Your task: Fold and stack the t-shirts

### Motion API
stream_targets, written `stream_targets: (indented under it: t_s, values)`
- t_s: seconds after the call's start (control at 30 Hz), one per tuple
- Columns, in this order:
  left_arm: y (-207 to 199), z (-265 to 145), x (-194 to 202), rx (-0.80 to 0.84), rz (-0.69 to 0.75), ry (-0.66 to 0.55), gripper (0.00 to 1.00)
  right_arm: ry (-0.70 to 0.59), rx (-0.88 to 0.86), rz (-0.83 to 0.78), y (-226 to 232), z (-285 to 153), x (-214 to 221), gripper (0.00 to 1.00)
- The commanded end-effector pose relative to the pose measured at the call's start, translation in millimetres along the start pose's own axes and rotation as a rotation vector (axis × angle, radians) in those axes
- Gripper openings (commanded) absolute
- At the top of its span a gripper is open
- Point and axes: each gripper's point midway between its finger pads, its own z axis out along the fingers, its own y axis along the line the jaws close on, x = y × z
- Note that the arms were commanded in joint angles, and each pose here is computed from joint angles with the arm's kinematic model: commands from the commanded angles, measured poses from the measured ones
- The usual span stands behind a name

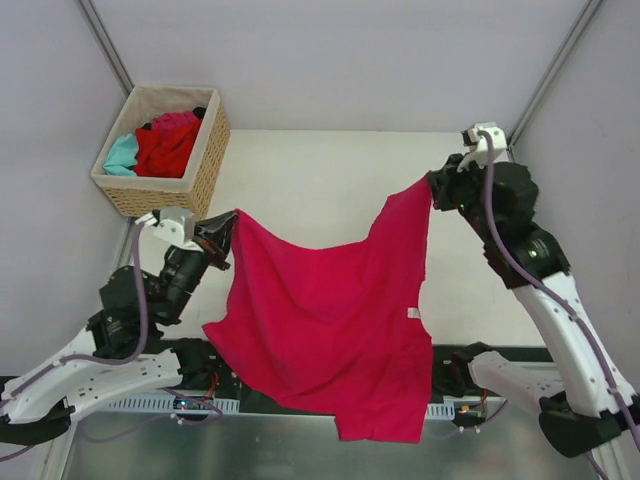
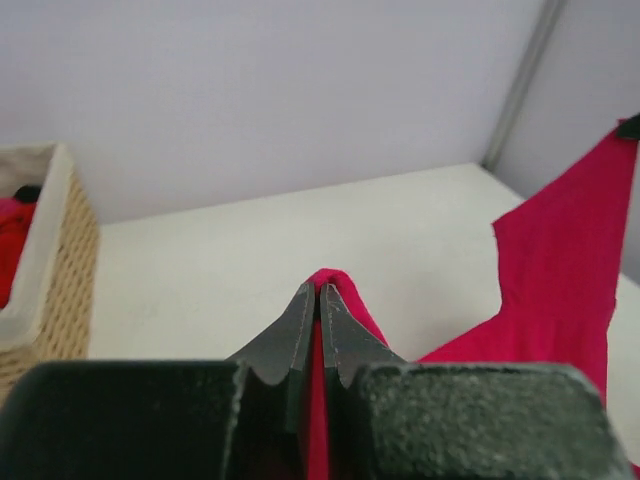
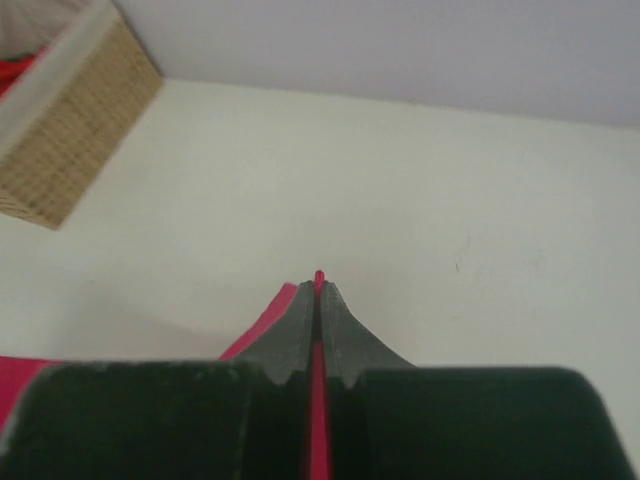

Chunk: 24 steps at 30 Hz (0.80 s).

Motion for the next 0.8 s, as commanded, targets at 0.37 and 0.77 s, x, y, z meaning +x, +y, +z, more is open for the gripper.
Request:
stream_targets:
  t_s: [0.37, 0.77]
  values:
    - [159, 58, 113, -0.772, -0.149, 0.120, 0.00, 0.263, 0.258, 0.242, -108, 164, 108, 0.01]
    - [250, 202, 191, -0.833, -0.167, 0.345, 0.00, 0.336, 0.265, 0.278, -164, 269, 100, 0.01]
